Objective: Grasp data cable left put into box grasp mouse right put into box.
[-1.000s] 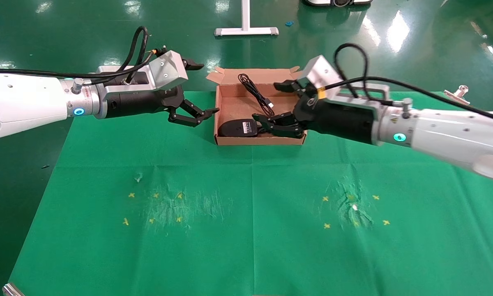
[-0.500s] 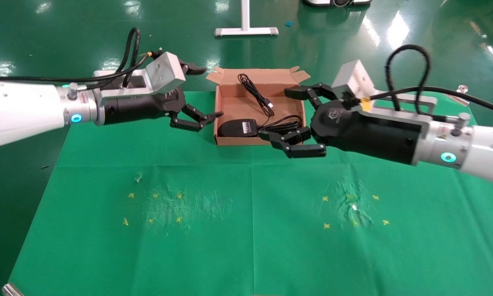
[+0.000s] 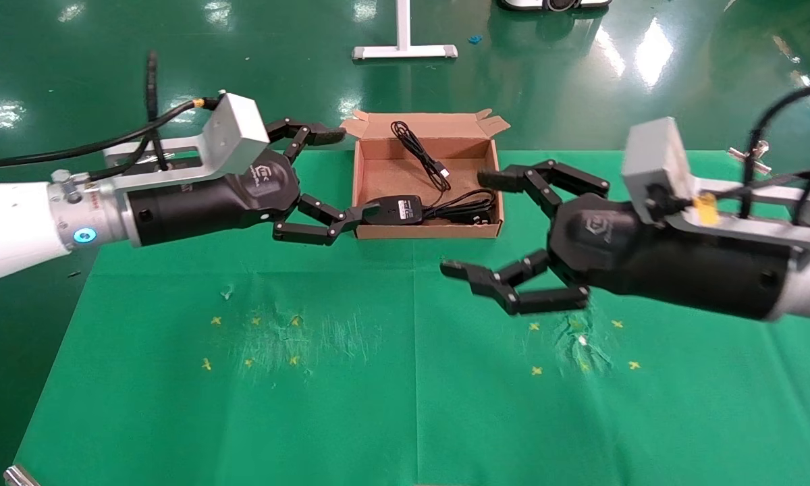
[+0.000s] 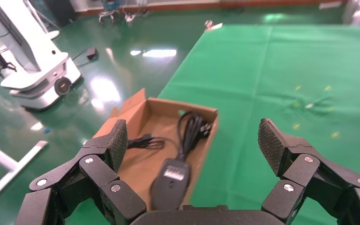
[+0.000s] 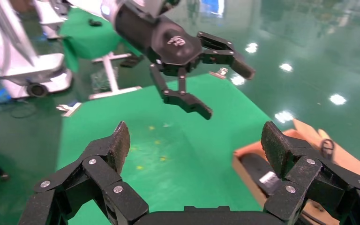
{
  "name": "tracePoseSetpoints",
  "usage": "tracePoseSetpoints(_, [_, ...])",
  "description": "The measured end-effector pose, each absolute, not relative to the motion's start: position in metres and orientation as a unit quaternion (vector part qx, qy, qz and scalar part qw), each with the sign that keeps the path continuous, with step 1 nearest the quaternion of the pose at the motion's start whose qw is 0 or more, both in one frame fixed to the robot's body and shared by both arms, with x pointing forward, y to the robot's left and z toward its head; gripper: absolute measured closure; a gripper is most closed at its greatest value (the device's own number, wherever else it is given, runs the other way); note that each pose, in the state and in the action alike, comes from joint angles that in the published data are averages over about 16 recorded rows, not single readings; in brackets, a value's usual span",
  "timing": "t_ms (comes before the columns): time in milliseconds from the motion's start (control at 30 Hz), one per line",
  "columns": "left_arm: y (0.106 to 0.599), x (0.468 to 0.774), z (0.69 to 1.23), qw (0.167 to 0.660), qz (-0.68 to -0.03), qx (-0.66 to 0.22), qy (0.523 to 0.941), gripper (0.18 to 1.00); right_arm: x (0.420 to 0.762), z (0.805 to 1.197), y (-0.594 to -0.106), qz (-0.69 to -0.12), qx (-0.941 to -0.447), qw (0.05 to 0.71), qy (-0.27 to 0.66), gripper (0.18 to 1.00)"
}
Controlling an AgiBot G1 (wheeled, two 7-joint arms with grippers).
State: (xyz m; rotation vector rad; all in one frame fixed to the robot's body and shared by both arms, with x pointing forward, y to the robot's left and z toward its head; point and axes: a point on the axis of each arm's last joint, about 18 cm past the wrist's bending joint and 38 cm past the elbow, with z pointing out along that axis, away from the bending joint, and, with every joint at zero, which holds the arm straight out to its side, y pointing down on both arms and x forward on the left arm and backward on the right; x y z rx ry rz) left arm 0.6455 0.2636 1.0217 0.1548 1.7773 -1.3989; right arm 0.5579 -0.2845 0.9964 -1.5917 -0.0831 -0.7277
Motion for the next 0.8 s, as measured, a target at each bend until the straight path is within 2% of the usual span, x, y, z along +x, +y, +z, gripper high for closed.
tracePoseSetpoints(467, [0.277,0.591,1.010,0.357,-0.623,0.067,0.692,0.184,0.495,0.993,-0.299,-0.262,-0.702,0.656,-0.086,0.178])
tracePoseSetpoints(800, [0.287,0.548,1.003,0.312,-0.650,0.078,0.689,0.184,0.476,0.992,-0.302,-0.244,-0.705,0.658,-0.102,0.178])
